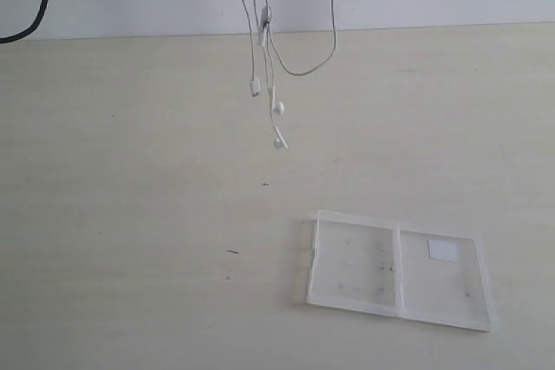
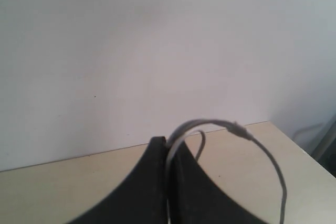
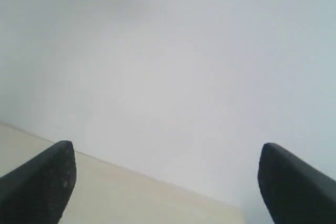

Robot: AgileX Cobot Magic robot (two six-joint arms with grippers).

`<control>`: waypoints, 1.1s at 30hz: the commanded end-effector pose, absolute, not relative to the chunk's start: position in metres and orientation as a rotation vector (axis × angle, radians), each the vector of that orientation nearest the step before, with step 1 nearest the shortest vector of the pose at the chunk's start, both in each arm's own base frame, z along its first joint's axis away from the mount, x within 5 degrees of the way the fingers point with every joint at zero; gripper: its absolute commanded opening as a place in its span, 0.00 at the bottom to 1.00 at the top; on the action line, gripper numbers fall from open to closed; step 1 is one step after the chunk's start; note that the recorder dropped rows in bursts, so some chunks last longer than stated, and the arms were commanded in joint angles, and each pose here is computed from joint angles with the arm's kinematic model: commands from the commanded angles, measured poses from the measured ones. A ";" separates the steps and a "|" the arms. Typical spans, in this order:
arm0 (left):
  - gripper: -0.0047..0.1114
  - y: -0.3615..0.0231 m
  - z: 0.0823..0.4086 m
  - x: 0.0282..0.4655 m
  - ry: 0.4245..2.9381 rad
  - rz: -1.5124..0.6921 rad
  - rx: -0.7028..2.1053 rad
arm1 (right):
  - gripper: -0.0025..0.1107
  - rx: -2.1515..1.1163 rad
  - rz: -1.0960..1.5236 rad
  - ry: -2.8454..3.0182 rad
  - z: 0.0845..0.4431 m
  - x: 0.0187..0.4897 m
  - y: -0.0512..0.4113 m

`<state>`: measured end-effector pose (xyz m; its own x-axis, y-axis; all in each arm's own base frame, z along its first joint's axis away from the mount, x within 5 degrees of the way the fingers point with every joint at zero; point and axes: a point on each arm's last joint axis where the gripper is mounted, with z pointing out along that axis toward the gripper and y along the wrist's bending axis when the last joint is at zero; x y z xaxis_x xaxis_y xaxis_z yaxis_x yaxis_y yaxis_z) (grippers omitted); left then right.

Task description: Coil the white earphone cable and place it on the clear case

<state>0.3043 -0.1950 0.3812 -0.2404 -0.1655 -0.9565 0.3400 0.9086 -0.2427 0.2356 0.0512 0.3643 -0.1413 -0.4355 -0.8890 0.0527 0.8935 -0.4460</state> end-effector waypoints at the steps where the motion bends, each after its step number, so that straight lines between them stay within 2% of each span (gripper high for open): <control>1: 0.04 -0.195 0.389 0.301 1.732 -0.492 0.140 | 0.65 0.008 -0.521 1.939 0.359 0.224 0.026; 6: 0.04 -0.197 0.389 0.300 1.730 -0.508 0.153 | 0.67 0.062 -0.096 2.100 0.326 0.223 0.048; 9: 0.04 -0.197 0.389 0.300 1.729 -0.510 0.155 | 0.67 -0.087 0.176 2.085 0.306 0.219 0.074; 12: 0.04 -0.197 0.389 0.300 1.729 -0.508 0.156 | 0.67 -0.230 0.324 2.019 0.296 0.212 0.095; 17: 0.04 -0.197 0.389 0.300 1.729 -0.510 0.154 | 0.68 -0.340 0.476 1.914 0.297 0.202 0.119; 22: 0.04 -0.197 0.389 0.300 1.729 -0.511 0.153 | 0.76 -0.439 0.661 1.714 0.308 0.200 0.143; 29: 0.04 -0.197 0.389 0.300 1.730 -0.513 0.150 | 0.91 -0.494 0.671 1.777 0.281 0.215 0.160; 33: 0.04 -0.197 0.389 0.300 1.730 -0.514 0.149 | 0.93 -0.506 0.717 1.771 0.269 0.223 0.169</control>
